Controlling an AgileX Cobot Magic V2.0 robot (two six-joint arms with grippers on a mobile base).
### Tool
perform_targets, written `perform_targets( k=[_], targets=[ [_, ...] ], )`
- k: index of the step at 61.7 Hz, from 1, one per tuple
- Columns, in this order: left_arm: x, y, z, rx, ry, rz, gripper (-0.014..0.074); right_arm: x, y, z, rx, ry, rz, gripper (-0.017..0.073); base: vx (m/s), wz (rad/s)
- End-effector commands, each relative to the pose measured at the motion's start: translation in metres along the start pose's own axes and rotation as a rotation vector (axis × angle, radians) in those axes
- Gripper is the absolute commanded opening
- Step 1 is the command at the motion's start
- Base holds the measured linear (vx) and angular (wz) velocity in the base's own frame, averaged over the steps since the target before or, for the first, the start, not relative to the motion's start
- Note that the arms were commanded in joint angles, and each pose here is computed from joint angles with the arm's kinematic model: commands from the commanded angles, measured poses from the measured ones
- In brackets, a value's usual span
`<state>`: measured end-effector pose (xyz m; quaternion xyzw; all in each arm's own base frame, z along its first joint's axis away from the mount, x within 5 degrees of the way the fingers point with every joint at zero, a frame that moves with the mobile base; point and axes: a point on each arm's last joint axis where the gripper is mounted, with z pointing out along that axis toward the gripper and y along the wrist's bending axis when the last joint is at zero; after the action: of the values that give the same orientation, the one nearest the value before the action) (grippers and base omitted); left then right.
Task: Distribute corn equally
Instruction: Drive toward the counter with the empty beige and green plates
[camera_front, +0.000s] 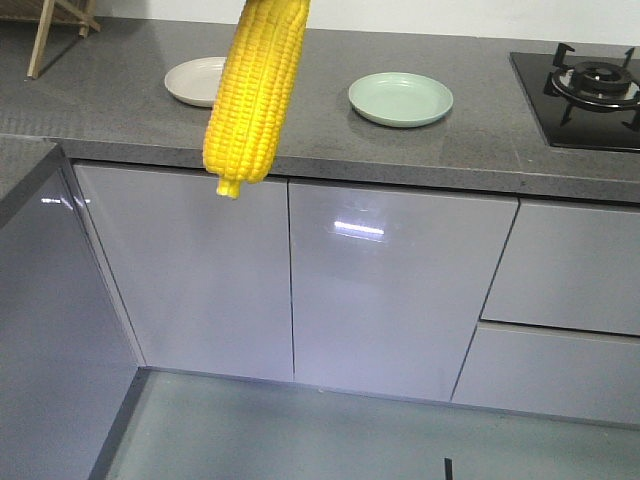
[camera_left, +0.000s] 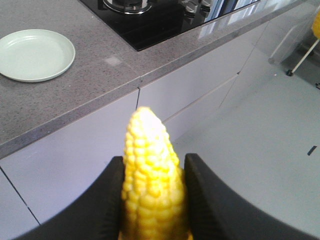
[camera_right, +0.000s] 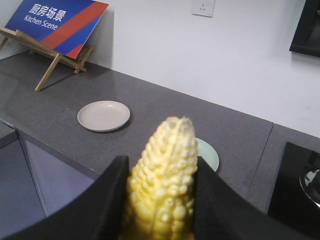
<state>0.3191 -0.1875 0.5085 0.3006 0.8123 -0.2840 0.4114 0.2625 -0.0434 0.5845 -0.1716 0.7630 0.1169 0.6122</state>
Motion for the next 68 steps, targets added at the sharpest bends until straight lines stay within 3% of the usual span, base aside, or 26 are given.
perform_targets(
  k=[1,68],
  targets=[
    [-0.0099,-0.0169,-0.0277,0.025,-0.094,0.019,-0.0006,-0.0092,0.0125,-0.0131,-0.015,-0.046,-0.020,-0.0006,0.03,0.12],
    [-0.0099,-0.0169,-0.0277,0.025,-0.094,0.019,-0.0006,-0.0092,0.0125,-0.0131,-0.015,-0.046,-0.020,-0.0006,0.04,0.01]
  ],
)
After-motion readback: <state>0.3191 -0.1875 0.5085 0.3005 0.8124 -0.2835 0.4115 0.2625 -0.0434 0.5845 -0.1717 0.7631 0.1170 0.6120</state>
